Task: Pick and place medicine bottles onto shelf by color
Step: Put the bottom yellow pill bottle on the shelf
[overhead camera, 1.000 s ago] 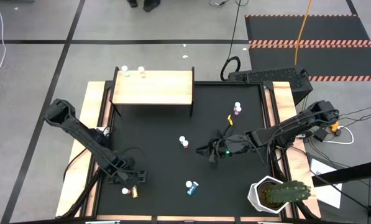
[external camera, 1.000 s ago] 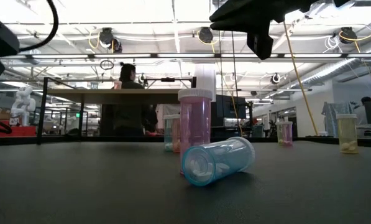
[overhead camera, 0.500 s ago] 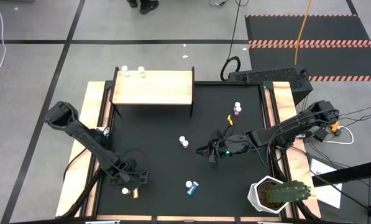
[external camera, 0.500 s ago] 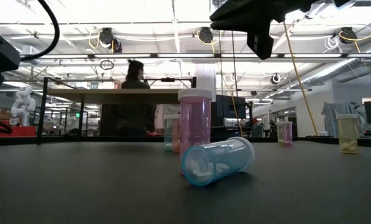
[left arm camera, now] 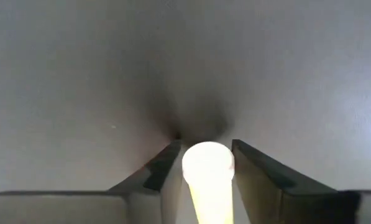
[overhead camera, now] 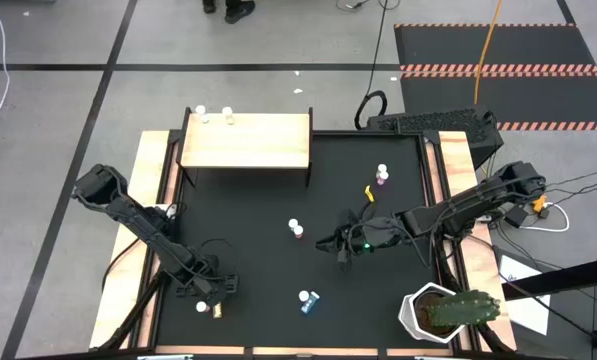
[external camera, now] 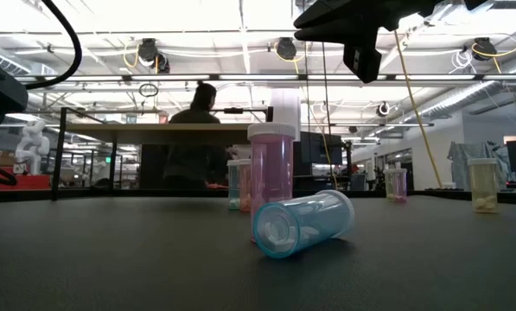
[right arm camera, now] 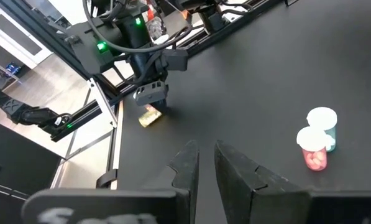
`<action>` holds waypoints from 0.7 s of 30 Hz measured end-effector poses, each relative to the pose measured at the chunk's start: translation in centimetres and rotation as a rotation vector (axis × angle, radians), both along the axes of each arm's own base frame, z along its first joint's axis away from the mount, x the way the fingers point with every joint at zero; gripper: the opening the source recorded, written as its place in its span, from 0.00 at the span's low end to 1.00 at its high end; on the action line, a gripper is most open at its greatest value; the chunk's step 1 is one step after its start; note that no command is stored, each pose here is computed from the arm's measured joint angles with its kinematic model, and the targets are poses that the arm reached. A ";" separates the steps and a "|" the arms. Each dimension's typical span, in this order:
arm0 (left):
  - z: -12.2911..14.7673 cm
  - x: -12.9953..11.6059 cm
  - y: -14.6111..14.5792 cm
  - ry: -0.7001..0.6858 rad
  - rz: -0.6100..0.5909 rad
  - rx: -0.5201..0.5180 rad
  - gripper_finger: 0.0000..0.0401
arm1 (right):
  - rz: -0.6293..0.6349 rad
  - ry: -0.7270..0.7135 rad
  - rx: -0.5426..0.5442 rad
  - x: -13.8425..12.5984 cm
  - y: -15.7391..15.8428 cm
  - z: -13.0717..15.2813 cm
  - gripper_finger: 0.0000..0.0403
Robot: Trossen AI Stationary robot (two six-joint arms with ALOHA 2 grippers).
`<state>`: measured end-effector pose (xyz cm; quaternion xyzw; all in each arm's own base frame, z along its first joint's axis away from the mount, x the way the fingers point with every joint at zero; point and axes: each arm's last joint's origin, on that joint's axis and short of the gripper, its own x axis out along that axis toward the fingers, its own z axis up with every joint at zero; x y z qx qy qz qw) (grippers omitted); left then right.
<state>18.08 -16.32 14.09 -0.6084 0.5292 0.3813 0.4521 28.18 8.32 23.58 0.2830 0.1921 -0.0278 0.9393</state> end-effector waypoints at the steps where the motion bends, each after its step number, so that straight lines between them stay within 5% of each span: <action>1: 0.0 0.0 0.1 0.004 0.003 0.003 0.30 | 0.000 0.000 0.000 0.0 0.0 0.0 0.11; 15: 1.5 2.4 0.8 -0.148 0.083 0.074 0.31 | 0.080 -0.003 0.025 -0.4 -0.1 0.6 0.11; 21: 4.8 5.4 1.2 -0.375 0.058 0.200 0.31 | 0.280 -0.047 0.143 0.0 -1.0 1.3 0.19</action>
